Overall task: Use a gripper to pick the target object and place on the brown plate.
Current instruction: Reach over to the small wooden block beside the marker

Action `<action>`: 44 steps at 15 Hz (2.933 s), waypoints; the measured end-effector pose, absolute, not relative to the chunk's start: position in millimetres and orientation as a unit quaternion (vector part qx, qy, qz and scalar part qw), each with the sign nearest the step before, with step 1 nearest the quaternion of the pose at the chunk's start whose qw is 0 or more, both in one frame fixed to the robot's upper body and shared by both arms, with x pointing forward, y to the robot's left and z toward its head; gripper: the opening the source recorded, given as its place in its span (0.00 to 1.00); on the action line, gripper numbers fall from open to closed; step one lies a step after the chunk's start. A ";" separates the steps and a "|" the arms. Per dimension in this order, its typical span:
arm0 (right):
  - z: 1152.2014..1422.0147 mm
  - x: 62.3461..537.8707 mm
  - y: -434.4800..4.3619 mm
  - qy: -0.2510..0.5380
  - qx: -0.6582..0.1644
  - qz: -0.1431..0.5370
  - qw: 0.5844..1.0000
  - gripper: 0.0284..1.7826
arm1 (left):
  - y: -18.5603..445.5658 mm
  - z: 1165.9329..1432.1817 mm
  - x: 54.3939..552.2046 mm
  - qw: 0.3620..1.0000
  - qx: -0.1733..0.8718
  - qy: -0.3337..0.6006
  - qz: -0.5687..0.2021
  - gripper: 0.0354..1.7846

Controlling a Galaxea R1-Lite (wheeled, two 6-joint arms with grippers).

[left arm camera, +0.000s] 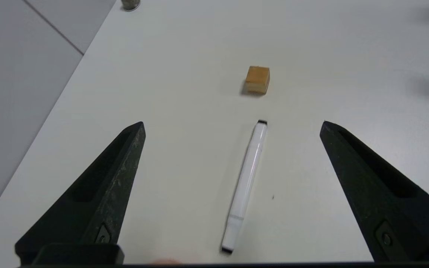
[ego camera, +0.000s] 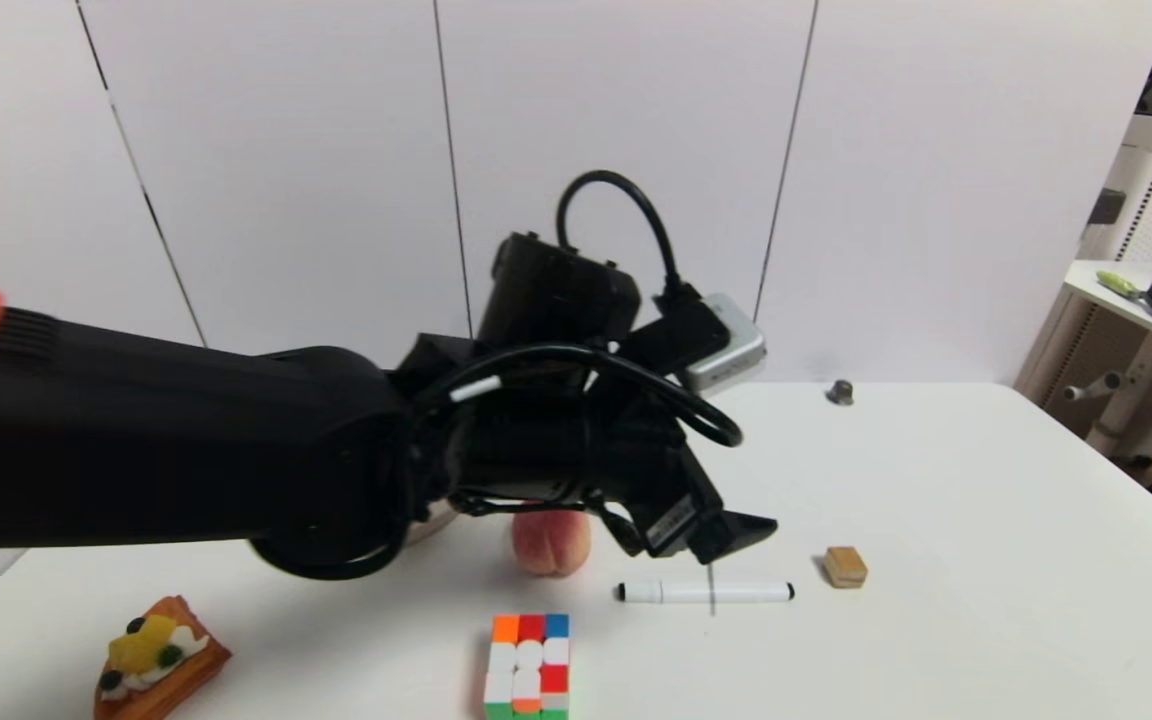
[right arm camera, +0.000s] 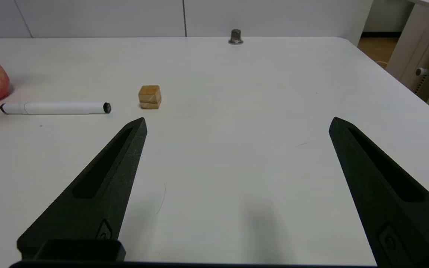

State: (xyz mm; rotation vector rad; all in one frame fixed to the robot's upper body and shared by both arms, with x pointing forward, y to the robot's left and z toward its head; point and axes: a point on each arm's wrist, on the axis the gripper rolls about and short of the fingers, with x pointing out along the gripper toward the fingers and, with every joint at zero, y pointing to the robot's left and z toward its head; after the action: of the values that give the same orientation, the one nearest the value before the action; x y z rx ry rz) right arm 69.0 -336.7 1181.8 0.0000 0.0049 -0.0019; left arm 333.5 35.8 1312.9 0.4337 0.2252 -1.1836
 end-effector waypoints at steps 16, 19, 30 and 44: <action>1181.8 69.0 -336.7 0.002 -0.001 -0.001 1.000 0.95 | -71.9 1215.1 370.4 0.787 0.171 0.105 -0.583 0.94; 1181.9 69.0 -336.6 0.002 0.000 -0.001 1.000 0.95 | -83.3 1206.2 378.1 0.794 0.148 0.097 -0.582 0.94; 1181.9 69.0 -336.7 0.002 0.000 -0.001 1.000 0.95 | -89.8 1179.3 382.4 0.783 0.129 0.116 -0.597 0.94; 1181.8 69.0 -336.6 0.002 0.000 -0.001 1.000 0.95 | -90.8 1164.2 383.4 0.780 0.134 0.128 -0.598 0.56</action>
State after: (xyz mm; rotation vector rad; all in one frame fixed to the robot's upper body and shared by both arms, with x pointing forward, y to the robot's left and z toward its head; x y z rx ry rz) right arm 69.0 -336.6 1181.8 -0.0009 0.0049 -0.0015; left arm 383.4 -90.8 1164.2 0.2897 0.2776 -1.2915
